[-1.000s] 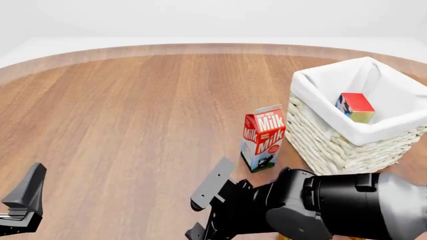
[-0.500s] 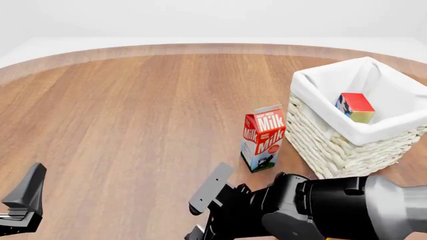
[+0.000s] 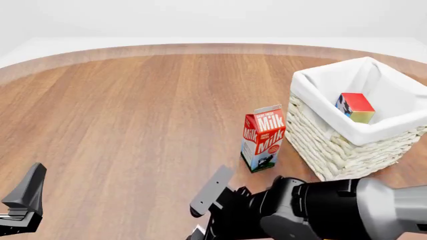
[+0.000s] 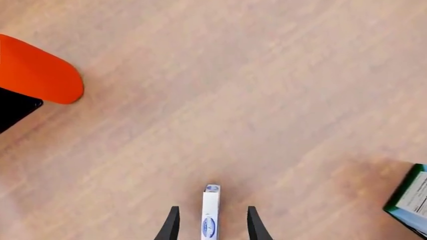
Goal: Pick up the cream cheese box and the butter, and put them in the basket.
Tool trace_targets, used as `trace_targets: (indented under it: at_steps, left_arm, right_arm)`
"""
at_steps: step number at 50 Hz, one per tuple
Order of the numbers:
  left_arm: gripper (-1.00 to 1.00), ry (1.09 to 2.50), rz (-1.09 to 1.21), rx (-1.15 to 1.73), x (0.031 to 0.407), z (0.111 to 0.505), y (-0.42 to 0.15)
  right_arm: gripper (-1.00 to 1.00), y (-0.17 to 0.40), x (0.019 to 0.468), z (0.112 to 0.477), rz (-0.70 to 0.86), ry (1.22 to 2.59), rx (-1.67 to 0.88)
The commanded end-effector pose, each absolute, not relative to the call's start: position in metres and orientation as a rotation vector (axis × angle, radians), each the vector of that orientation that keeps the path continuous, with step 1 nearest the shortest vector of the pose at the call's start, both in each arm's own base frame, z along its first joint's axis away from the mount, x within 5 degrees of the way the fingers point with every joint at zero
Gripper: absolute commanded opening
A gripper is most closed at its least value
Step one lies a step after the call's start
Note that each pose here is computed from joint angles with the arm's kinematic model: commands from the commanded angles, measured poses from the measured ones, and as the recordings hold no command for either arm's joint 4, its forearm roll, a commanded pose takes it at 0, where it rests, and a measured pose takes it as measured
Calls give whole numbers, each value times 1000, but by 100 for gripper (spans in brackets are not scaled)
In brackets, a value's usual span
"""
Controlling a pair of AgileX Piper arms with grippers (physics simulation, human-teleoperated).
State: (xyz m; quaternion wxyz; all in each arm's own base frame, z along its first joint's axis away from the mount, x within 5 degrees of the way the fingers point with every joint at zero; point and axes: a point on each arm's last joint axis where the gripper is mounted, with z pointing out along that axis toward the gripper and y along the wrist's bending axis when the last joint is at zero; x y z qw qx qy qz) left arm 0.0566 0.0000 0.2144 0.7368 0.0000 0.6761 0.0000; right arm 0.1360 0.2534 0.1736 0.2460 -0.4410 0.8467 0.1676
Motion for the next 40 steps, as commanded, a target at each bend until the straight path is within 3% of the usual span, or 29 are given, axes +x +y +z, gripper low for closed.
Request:
trace_targets:
  at_steps: [1,40]
  left_arm:
    - [100,1485,0,0,57,214,0]
    - [100,1485,0,0,57,214,0]
  right_arm:
    - [100,252,136,166,447,2323,-1204]
    - [100,256,137,153,444,2339,-1204]
